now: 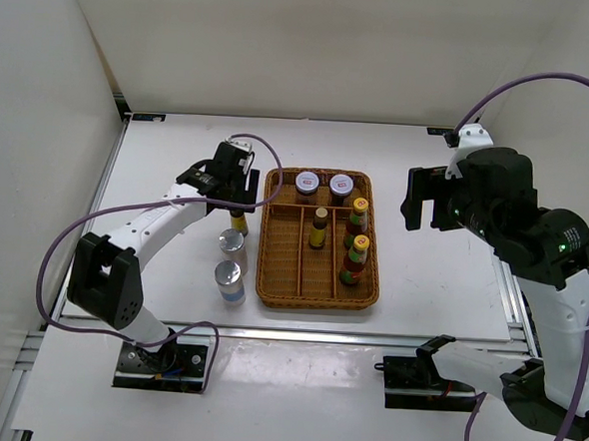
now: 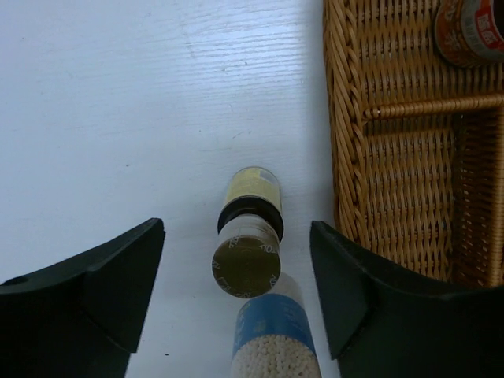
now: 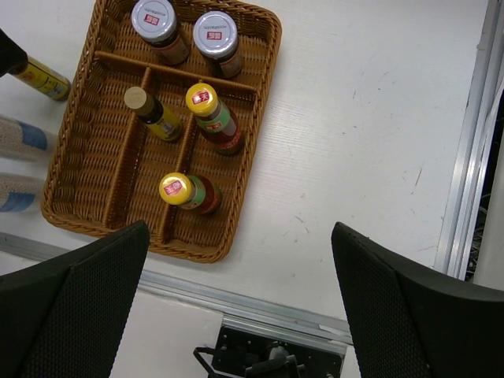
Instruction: Organize the condiment bottles
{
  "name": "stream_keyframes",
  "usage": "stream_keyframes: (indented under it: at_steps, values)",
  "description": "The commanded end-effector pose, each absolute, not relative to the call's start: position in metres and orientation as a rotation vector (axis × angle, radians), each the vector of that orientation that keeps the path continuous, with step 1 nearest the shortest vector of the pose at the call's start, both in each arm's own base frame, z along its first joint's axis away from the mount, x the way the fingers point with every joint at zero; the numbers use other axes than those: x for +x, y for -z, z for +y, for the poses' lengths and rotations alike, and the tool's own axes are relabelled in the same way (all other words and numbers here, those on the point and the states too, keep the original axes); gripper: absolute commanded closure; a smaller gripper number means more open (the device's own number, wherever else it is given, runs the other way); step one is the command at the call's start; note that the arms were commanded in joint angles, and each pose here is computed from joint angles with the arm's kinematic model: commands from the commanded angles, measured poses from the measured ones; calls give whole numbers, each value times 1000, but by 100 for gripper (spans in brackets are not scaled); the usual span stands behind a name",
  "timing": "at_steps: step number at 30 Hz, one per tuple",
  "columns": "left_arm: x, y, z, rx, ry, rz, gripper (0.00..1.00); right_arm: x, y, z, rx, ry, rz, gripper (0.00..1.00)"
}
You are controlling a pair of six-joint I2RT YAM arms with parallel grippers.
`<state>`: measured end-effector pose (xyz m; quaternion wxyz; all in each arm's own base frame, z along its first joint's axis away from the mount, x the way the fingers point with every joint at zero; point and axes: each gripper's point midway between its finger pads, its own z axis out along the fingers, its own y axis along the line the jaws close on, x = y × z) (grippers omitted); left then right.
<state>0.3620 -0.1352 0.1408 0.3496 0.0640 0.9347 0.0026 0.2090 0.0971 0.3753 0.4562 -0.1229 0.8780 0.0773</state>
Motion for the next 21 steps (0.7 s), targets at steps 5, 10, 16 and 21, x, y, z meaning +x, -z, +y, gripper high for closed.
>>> stream_keyframes:
  at_steps: [5,10,16,21]
  values:
    - [365,-147,-141,181,36,2405,36,213,-384,102,-276,-229,2124,1]
    - [365,-147,-141,181,36,2405,63,213,-384,102,-276,-229,2124,1]
    - [373,-203,-149,162,94,2267,89,214,-387,100,-278,-218,2113,1]
    - [354,-292,-186,266,170,2041,89,214,-384,100,-280,-214,2121,1]
